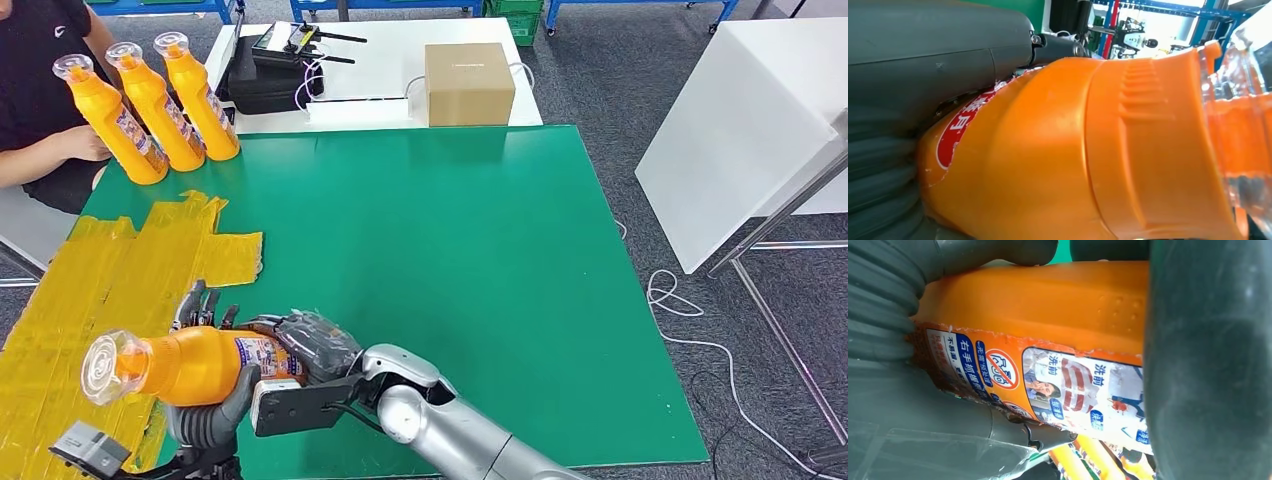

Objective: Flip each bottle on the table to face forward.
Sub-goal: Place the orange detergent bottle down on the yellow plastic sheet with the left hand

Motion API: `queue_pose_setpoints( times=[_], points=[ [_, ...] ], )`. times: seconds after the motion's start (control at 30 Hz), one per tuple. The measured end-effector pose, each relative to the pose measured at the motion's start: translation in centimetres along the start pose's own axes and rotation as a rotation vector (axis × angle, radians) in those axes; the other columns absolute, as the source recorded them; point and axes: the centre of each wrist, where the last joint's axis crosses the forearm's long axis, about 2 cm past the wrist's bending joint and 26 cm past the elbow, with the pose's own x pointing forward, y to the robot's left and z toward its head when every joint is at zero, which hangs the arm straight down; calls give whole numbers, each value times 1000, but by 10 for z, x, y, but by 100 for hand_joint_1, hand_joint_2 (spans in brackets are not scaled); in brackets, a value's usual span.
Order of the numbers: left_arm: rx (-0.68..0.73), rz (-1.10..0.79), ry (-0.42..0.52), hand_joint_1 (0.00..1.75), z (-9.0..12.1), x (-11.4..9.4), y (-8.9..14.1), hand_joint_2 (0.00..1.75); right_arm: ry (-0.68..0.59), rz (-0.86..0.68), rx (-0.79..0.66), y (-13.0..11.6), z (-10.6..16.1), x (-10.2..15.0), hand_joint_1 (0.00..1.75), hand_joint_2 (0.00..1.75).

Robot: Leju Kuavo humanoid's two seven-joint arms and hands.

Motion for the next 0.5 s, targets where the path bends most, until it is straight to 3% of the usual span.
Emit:
queue_pose_setpoints(
  times=[0.5],
  points=[
    [2, 3, -22, 175, 0, 0, 3, 175, -1, 1, -3, 3, 1, 0, 175, 175]
  ],
)
